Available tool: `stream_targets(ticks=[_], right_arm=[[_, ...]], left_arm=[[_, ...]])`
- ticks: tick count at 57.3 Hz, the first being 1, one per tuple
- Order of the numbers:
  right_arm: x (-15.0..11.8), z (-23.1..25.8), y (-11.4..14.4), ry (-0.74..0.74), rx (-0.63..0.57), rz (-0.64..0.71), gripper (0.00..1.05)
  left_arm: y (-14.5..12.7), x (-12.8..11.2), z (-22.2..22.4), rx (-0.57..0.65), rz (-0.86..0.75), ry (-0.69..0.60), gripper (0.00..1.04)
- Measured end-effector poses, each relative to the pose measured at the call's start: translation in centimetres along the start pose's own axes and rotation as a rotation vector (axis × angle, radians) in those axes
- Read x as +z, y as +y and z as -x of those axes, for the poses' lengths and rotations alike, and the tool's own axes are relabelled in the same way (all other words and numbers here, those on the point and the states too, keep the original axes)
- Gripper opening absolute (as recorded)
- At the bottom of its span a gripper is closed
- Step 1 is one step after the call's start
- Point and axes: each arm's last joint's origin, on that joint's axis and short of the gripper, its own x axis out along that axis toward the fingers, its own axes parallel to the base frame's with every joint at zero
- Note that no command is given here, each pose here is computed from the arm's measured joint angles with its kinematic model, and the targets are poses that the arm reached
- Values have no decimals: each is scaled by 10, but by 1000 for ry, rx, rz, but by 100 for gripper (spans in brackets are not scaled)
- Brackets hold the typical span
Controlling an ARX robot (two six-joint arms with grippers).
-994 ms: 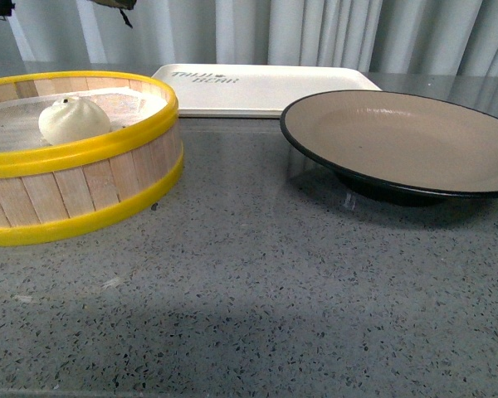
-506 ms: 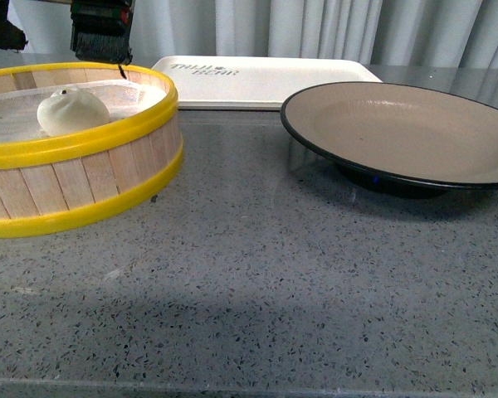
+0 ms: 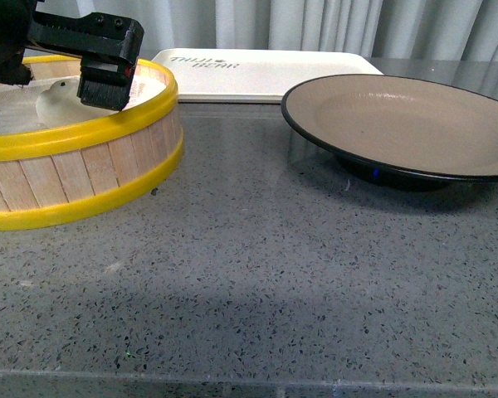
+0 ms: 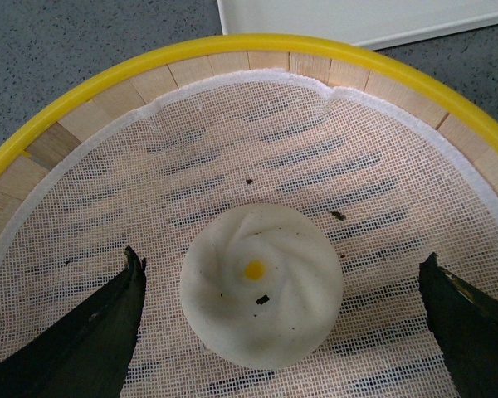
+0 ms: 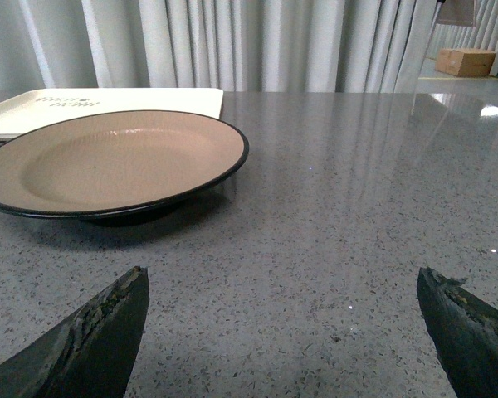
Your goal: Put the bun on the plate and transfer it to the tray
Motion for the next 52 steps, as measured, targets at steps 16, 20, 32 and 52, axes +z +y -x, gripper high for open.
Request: stream_targets(ticks=[16, 20, 32, 52], right_arm=[[0, 0, 0, 0, 0, 0, 96], [0, 0, 0, 0, 0, 0, 96], [0, 0, 0, 0, 0, 0, 96], [0, 0, 0, 0, 0, 0, 96]], left_arm=[[-1, 0, -2, 8, -5, 4, 92], [-1, 0, -2, 7, -5, 4, 83], [-2, 0, -3, 10, -9, 7, 51], [-5, 6, 0, -5, -13, 6, 4]])
